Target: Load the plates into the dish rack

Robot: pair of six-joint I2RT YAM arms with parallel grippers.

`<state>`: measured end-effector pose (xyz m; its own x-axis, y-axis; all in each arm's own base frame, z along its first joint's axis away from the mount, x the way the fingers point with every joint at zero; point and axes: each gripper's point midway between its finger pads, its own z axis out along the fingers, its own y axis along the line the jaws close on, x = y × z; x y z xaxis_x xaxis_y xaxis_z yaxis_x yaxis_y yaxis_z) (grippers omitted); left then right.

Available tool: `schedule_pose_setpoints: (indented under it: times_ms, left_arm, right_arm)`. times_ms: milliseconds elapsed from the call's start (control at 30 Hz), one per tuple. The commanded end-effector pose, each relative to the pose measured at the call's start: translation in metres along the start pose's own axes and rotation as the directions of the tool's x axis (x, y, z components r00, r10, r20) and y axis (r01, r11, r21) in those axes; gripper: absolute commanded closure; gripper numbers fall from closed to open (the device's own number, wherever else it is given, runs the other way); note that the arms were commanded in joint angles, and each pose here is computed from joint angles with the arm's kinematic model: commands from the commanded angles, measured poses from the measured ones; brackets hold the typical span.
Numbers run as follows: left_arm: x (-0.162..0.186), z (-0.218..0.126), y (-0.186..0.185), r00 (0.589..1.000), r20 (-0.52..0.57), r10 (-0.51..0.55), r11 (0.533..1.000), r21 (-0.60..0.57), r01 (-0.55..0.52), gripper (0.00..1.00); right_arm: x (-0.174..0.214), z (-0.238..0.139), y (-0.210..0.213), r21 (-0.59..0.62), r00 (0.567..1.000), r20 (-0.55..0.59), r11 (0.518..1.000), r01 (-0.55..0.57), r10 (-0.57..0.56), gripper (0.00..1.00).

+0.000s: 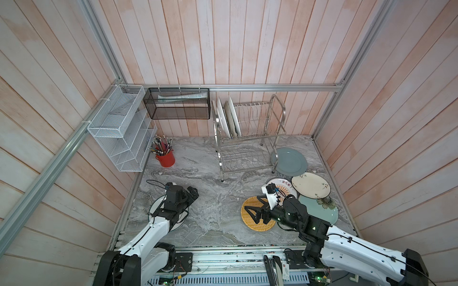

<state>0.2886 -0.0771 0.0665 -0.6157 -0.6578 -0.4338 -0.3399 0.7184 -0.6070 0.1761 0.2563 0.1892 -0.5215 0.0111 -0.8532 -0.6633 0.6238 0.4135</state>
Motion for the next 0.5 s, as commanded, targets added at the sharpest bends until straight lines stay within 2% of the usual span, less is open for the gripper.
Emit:
schedule_pose_setpoints:
  times_ms: [0,300,467]
  left_arm:
    - [0.009,0.010,-0.018,1.000,-0.025,-0.009,0.997,0.076,0.011,0.00]
    - [0.043,0.042,-0.069,0.994,-0.095,0.051,0.991,0.125,-0.039,0.00]
    - [0.053,0.047,-0.104,0.991,-0.104,0.090,0.981,0.179,-0.070,0.00]
  right_arm:
    - [0.004,-0.001,-0.003,0.018,1.000,-0.010,1.000,-0.016,0.016,0.02]
    - [0.003,-0.002,-0.003,0.024,1.000,-0.009,0.999,-0.023,0.023,0.02]
    - [0.003,-0.003,-0.004,0.033,0.999,-0.007,0.999,-0.032,0.033,0.02]
